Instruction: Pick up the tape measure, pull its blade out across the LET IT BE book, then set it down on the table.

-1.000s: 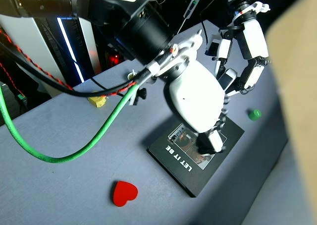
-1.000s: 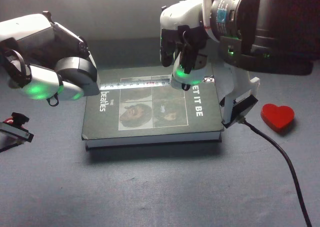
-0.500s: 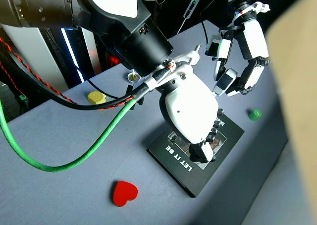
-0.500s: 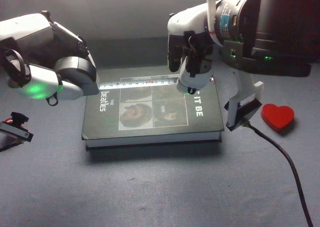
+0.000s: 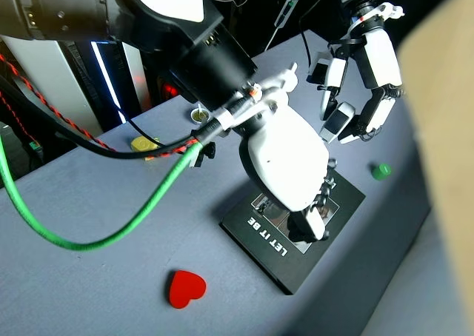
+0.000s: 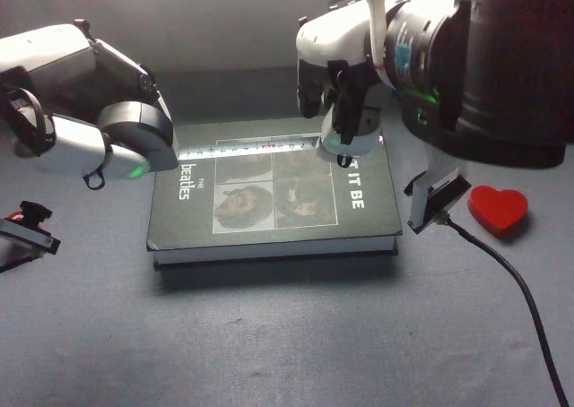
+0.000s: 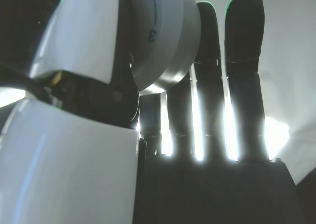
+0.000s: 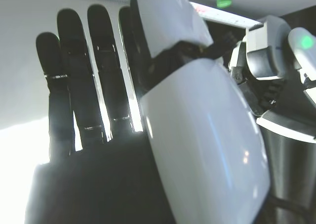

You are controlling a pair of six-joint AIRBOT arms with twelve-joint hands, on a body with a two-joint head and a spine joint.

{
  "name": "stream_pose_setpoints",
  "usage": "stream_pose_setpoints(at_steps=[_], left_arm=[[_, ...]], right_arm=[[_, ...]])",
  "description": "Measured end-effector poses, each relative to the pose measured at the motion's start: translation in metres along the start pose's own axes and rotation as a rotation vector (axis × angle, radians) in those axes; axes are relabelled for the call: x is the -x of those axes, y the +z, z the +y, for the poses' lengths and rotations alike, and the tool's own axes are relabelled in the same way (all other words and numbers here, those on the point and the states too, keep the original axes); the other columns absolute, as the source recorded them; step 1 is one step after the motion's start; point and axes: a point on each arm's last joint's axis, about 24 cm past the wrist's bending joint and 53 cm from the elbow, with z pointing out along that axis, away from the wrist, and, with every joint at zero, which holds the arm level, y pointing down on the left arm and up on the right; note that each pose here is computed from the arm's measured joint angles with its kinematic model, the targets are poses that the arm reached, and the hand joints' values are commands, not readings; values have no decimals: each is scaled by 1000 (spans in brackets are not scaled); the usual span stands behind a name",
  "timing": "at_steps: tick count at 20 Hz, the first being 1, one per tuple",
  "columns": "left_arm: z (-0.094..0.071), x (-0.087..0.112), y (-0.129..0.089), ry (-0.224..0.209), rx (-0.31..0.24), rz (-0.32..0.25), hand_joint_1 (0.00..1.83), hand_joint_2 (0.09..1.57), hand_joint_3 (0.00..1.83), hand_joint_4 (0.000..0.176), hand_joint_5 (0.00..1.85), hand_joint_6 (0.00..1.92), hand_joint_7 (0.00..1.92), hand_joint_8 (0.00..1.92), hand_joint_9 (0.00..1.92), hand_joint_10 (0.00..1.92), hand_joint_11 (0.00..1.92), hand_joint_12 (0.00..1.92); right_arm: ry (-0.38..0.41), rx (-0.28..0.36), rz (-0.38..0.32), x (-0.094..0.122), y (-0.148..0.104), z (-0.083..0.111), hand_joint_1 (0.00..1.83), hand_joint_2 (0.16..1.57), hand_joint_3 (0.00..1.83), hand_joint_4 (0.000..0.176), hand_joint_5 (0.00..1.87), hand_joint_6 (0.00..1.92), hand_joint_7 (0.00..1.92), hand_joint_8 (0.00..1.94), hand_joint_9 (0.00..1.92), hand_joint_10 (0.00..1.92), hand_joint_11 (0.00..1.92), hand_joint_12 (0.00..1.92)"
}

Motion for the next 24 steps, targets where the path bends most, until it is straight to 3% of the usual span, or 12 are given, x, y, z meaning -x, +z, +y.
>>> stream_pose_setpoints(at_steps=[24], left_arm=[[0,2,0,4,-1,-4,1379,1114,0,0,911,847,1021,964,905,1320,901,1230]], right_arm=[[-1,10,-5,-8,0,-1,1075,1108,0,0,781,8,851,12,811,21,366,1064]])
